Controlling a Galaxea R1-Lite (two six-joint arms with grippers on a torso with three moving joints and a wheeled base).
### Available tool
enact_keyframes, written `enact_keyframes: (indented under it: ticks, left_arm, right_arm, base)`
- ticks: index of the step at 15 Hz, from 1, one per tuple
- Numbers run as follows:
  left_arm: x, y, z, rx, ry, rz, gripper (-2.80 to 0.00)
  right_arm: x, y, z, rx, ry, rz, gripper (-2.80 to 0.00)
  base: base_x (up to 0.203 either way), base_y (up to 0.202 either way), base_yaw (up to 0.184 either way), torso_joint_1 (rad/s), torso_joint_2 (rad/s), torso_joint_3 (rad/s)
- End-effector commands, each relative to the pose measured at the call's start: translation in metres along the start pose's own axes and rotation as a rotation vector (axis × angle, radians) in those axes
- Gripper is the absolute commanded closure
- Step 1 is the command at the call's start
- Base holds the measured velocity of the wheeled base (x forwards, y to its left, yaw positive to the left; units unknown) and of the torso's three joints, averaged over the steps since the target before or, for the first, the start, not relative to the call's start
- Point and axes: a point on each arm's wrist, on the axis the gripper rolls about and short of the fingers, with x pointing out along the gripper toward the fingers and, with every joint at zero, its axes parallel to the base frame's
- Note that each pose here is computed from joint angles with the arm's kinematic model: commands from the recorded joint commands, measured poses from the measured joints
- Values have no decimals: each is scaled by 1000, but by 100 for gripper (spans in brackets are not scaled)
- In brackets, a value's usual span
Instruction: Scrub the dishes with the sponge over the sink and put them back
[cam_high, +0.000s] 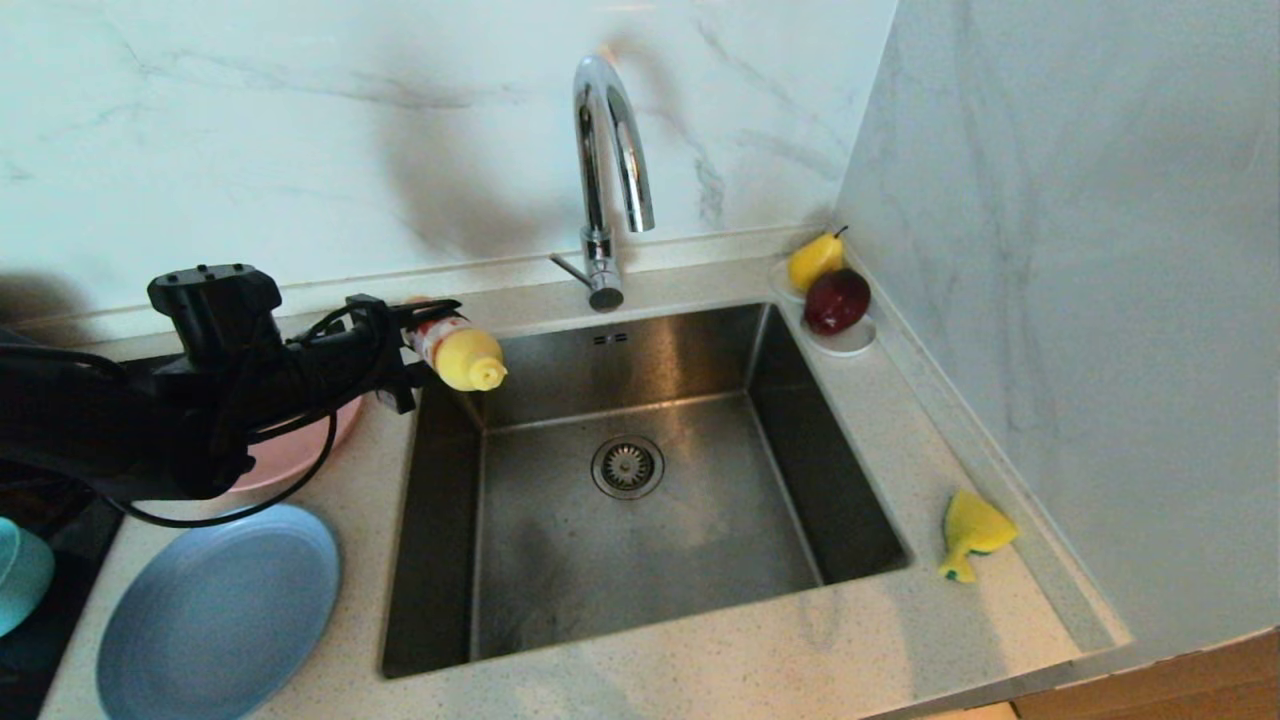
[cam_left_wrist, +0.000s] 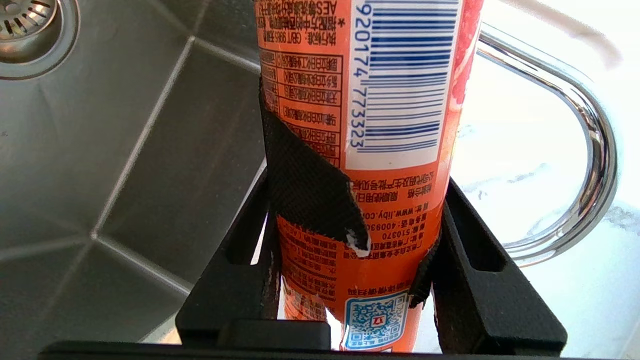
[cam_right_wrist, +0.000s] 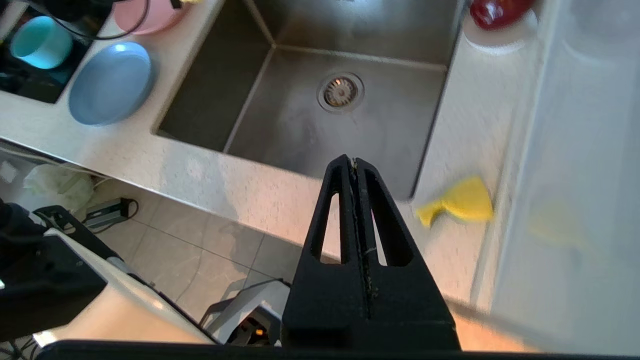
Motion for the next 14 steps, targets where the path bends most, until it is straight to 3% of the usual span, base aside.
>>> enact_keyframes:
  ticks: [1, 7, 10, 14]
  left_arm:
    - [-1, -1, -1, -1, 5, -4, 0]
    - [-5, -8, -4, -12, 2, 22, 0]
    - [-12, -21, -11, -11, 2, 21, 0]
    - [-19, -31, -24, -22, 17, 32, 0]
  right_arm:
    - [18, -8, 5, 4, 18, 44, 0]
    - [38, -5, 19, -20, 27, 194, 0]
    - [61, -2, 20, -25, 63, 239, 0]
    - [99, 20, 22, -73, 74, 266, 0]
  base:
    - [0, 0, 0, 0, 0, 0]
    - [0, 0, 0, 0, 0, 0]
    - [0, 0, 0, 0, 0, 0]
    - [0, 0, 0, 0, 0, 0]
